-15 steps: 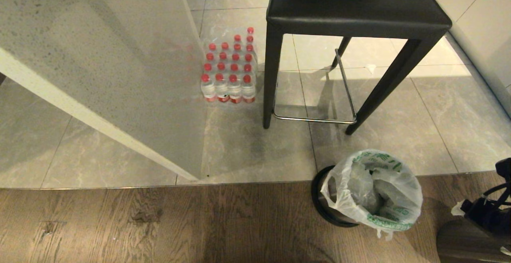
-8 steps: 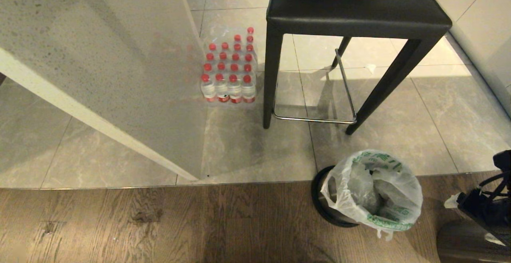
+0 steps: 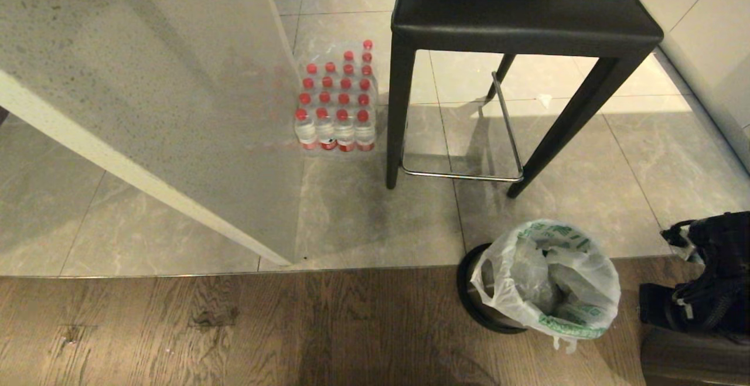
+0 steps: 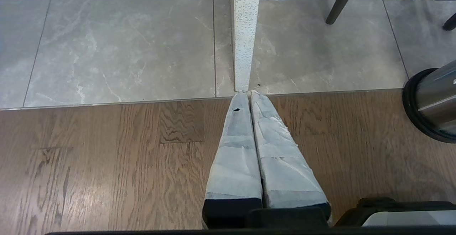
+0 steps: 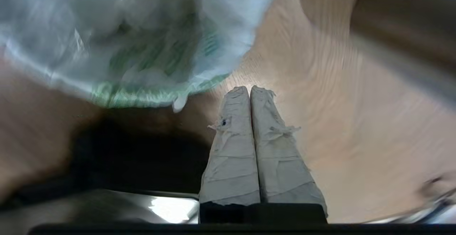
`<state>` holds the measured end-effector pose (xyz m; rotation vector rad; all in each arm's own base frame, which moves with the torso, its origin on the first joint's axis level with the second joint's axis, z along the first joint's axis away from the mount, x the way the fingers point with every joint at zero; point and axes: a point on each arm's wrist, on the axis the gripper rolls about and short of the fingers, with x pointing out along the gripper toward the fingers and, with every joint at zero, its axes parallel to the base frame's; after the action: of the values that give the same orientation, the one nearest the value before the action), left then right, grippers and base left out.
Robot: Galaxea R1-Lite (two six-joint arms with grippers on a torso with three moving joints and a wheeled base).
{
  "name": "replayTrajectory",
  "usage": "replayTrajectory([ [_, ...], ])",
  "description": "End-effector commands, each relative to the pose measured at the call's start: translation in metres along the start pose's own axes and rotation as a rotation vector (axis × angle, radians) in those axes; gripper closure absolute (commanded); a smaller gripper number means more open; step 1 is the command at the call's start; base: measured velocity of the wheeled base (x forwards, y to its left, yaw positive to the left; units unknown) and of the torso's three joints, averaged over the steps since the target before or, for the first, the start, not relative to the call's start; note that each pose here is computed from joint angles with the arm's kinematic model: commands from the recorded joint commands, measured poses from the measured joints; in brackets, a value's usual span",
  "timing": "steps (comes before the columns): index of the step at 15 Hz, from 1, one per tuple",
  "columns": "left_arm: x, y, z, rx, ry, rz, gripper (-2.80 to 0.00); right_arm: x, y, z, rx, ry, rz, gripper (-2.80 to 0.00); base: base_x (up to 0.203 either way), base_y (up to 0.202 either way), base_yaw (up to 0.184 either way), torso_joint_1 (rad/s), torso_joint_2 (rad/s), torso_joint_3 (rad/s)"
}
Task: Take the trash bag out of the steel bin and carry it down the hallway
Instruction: Pick up the trash bag
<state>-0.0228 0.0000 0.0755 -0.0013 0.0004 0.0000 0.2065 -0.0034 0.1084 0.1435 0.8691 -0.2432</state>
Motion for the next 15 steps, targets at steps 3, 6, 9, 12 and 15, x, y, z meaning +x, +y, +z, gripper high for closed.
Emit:
replayTrajectory([
  [3,0.0,0.0,0.0,0.0,0.0,0.0,0.0,0.006,0.008,-0.012,-0.368,0.052,-0.07,0.0,0.0,0.0,0.0,0.0,0.0,0.0],
  [6,0.0,0.0,0.0,0.0,0.0,0.0,0.0,0.03,0.024,-0.011,-0.514,0.105,-0.142,0.0,0.0,0.0,0.0,0.0,0.0,0.0],
  [9,0.0,0.0,0.0,0.0,0.0,0.0,0.0,0.038,0.056,-0.019,-0.678,0.089,-0.282,0.0,0.0,0.0,0.0,0.0,0.0,0.0],
  [12,0.0,0.0,0.0,0.0,0.0,0.001,0.0,0.043,0.069,-0.017,-0.797,0.073,-0.28,0.0,0.0,0.0,0.0,0.0,0.0,0.0],
  [15,0.0,0.0,0.0,0.0,0.0,0.0,0.0,0.064,0.081,-0.015,-0.814,0.041,-0.292,0.0,0.0,0.0,0.0,0.0,0.0,0.0],
])
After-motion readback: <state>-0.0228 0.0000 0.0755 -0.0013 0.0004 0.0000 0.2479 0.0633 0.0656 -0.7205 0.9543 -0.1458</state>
